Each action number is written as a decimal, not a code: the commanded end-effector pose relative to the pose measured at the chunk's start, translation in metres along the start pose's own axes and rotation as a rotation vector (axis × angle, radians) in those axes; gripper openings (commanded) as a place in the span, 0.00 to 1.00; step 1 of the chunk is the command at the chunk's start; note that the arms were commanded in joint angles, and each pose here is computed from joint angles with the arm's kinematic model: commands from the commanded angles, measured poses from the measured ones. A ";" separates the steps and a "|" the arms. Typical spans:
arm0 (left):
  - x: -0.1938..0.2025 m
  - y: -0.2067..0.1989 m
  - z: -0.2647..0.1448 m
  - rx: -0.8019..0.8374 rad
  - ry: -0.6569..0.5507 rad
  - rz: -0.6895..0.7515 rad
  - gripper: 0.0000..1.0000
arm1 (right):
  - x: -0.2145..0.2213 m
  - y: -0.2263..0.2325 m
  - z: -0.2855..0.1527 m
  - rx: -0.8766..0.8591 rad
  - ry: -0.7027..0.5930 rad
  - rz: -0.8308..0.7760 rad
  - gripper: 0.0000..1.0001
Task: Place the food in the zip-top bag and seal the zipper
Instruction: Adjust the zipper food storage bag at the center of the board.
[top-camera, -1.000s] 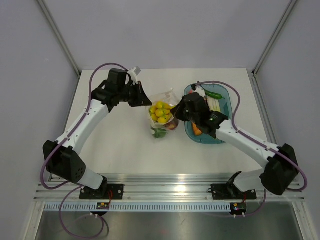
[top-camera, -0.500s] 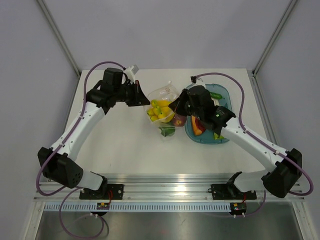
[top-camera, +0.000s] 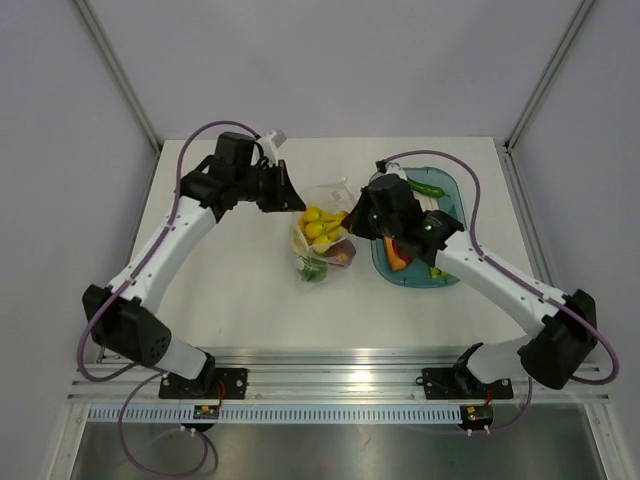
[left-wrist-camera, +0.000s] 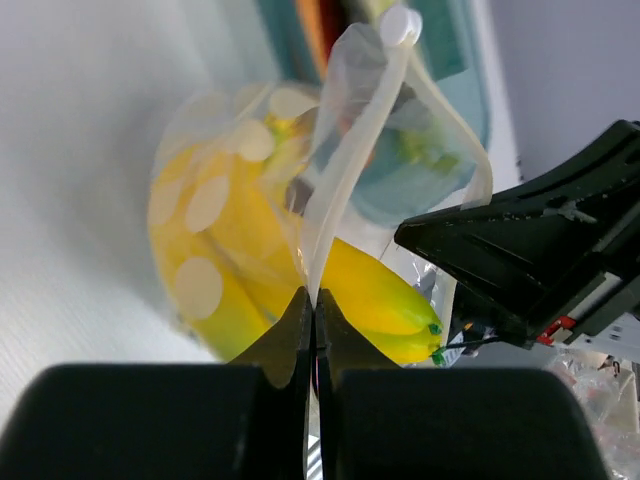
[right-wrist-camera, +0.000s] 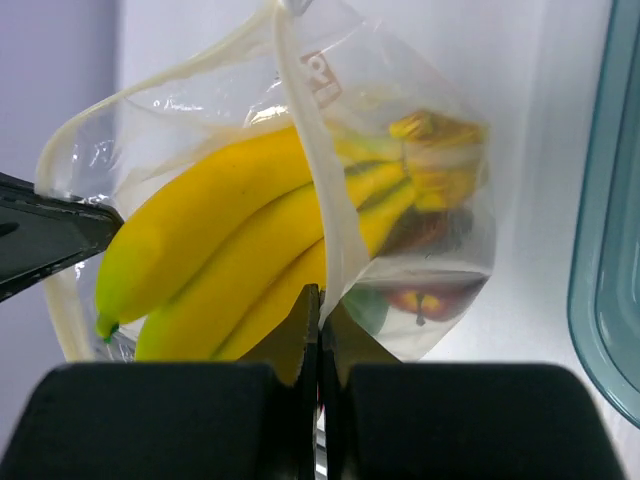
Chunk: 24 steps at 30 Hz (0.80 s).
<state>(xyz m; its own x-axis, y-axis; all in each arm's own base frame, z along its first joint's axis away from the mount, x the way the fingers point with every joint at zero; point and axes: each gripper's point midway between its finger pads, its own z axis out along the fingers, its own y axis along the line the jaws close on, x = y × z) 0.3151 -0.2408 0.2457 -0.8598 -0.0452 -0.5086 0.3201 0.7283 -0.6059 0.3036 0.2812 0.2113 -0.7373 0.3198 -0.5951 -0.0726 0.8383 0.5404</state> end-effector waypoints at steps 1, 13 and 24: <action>-0.031 -0.065 -0.064 0.152 -0.183 0.128 0.00 | -0.056 0.042 -0.054 -0.138 -0.175 0.000 0.00; 0.007 -0.003 0.009 0.023 0.047 0.008 0.00 | 0.017 -0.007 0.030 0.039 0.078 -0.046 0.00; -0.033 -0.057 -0.044 0.122 -0.121 0.091 0.00 | -0.048 0.027 -0.027 -0.045 -0.135 -0.046 0.00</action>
<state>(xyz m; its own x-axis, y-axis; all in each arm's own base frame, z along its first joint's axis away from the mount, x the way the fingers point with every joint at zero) 0.3076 -0.2441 0.3437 -0.7387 -0.0867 -0.6684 0.4617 0.6574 -0.5956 0.3110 0.2823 0.2887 -0.6461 0.3522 -0.6771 -0.1693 0.7989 0.5771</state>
